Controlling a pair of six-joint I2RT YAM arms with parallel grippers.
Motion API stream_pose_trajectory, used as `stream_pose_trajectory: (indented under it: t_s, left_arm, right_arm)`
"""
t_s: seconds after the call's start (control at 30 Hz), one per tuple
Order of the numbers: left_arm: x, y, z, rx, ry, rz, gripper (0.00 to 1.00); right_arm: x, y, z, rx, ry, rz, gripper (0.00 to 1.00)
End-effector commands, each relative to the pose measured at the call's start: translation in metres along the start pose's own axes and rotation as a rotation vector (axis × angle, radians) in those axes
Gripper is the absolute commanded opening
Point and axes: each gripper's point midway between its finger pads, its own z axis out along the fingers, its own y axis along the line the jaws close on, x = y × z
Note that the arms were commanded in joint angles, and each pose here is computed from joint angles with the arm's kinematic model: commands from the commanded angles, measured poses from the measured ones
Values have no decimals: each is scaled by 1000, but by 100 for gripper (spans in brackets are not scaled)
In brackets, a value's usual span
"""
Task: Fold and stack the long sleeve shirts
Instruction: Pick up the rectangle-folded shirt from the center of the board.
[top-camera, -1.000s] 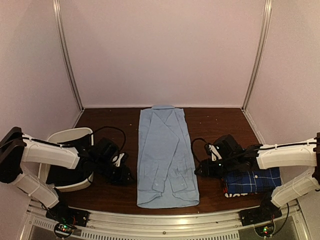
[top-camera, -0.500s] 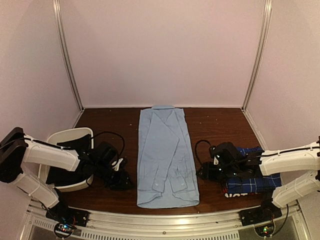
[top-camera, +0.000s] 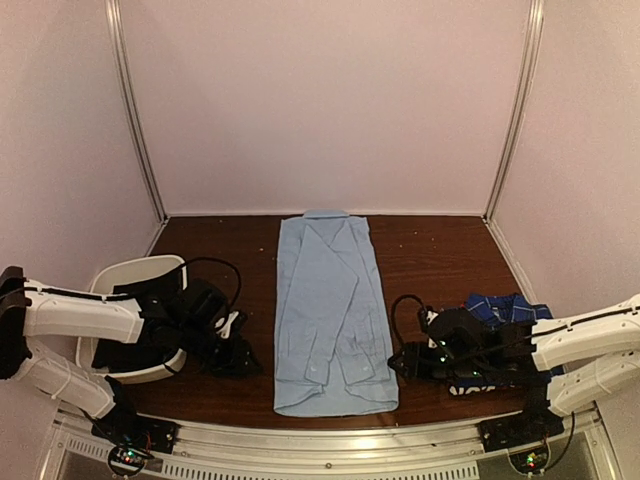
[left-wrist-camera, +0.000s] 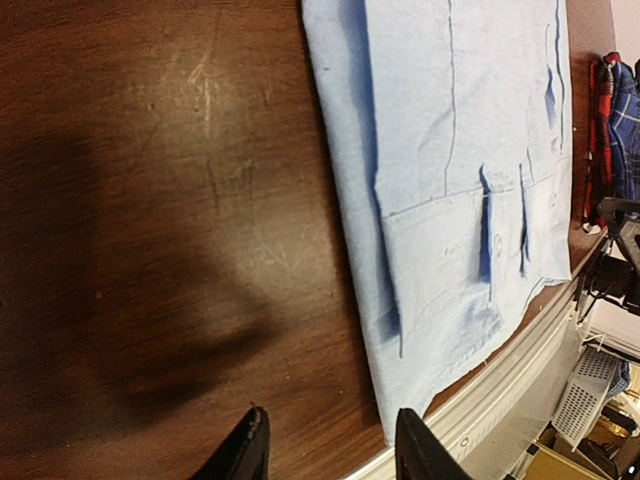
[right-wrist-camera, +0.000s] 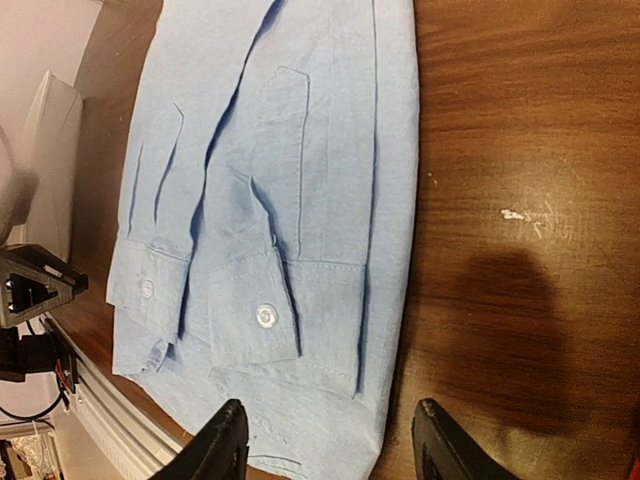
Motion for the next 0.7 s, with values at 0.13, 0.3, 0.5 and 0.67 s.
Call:
stream_pose_trajectory:
  t_s: [0.13, 0.3, 0.5, 0.67]
  left_arm:
    - [-15, -8, -4, -12, -67, 34, 44]
    - [-15, -14, -2, 39, -76, 12, 44]
    - [-11, -26, 2, 128, -70, 22, 46]
    - [-6, -22, 15, 118, -44, 26, 46]
  right_arm:
    - [-18, -6, -34, -11, -105, 17, 60]
    - [-13, 3, -42, -93, -65, 21, 61]
    - [6, 3, -27, -98, 53, 4, 59]
    - [12, 0, -12, -128, 110, 21, 58]
